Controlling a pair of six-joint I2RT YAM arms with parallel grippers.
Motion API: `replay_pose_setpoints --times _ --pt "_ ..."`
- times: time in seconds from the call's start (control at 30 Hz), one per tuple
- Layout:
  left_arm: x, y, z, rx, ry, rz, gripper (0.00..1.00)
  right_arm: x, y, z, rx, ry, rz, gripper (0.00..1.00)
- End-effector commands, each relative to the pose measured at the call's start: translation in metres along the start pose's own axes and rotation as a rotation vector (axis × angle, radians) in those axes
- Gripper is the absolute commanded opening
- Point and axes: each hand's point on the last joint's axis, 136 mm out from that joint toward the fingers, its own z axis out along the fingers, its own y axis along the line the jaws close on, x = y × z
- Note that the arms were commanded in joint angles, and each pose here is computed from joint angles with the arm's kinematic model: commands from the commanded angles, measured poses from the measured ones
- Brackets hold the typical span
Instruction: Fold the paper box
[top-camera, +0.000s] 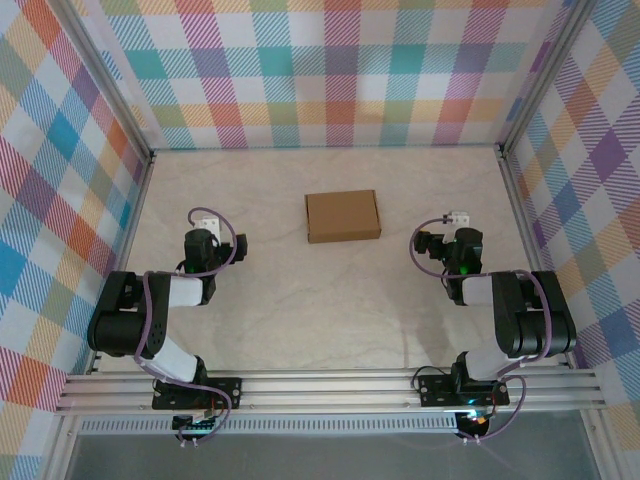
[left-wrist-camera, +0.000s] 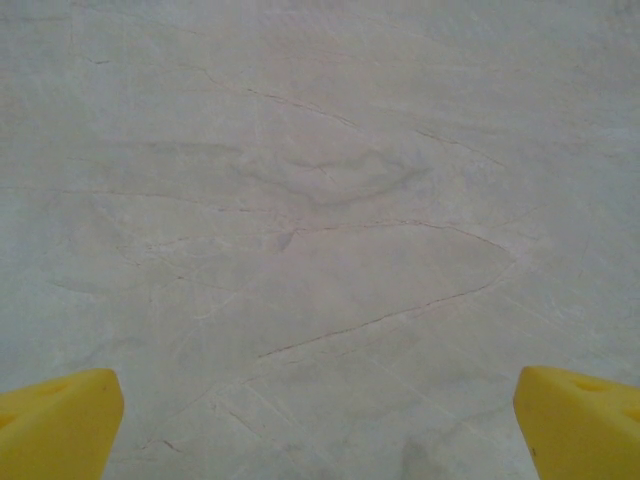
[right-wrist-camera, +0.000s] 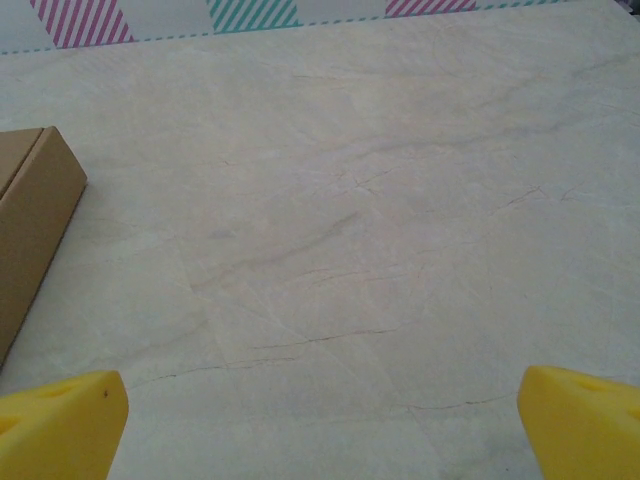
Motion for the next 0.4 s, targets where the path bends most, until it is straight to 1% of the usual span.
replay_pose_setpoints --times 0.0,0.37 --pt "-0.0122 -0.0021 -0.0013 0.01 -0.044 -0.014 1.0 -0.0099 0.0012 -0.0003 -0.013 -0.04 -0.013 1.0" --pt "-0.0106 -0.0041 -0.0008 0.022 -0.038 -0.009 1.0 -0.0097 0.0008 -0.0016 -0.012 -0.045 -0.016 1.0"
